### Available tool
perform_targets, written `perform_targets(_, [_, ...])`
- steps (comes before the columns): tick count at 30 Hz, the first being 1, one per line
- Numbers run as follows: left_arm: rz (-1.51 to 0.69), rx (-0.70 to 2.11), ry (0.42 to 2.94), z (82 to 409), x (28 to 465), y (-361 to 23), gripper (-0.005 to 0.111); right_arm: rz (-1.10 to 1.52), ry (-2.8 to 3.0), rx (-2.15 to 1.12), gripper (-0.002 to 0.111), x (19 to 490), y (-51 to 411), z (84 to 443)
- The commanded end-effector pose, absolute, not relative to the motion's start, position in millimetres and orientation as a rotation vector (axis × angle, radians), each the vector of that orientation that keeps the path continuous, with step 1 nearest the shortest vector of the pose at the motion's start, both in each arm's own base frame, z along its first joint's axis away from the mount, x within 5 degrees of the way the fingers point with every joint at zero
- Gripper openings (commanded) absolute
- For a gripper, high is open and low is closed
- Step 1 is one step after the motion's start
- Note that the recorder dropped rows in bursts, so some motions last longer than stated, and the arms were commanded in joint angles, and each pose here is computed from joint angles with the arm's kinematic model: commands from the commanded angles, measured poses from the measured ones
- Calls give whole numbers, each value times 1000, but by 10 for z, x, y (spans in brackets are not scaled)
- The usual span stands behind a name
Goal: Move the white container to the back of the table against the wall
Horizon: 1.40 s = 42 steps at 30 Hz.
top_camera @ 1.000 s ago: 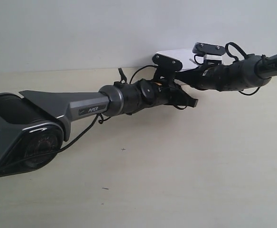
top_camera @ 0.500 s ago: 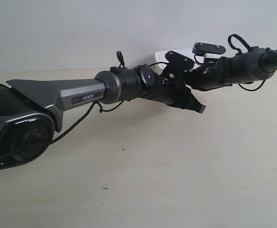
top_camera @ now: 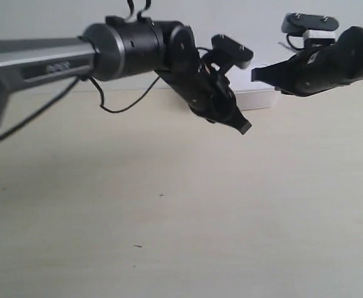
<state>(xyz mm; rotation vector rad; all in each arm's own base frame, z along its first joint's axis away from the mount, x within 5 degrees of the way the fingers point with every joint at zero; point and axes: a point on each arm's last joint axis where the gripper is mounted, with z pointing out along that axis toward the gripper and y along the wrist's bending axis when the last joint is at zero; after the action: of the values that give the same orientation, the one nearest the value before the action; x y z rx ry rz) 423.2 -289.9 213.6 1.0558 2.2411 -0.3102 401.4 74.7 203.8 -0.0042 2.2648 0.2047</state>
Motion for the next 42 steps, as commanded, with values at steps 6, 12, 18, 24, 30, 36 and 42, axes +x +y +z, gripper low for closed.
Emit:
perform_targets(6, [-336,1039,1813,3394,2905,-2586,0,264,1925,18,0,2668,502,3098])
perform_targets(12, [-388,931,1549,3608,1998,-2082,0,331,1659,51,0,1646,310,3462])
perform_targets(18, [-487,846,1409,3367,1323,-1601,0,397,1417,56,0,627,131,3527])
perform_targets(24, [-490,762,1285,3141,1127,-1367,0,412,1285,42,0,144,46,3398])
perform_targets(30, [-498,692,1221,3156,1135,-1344,0,410,1318,41,0,150,50,3331])
perform_targets(36, [-502,705,1256,3123,1138,-1349,0,412,1348,41,0,153,54,3309])
perform_targets(42, [-502,705,1256,3123,1138,-1349,0,409,1377,39,0,159,57,3283])
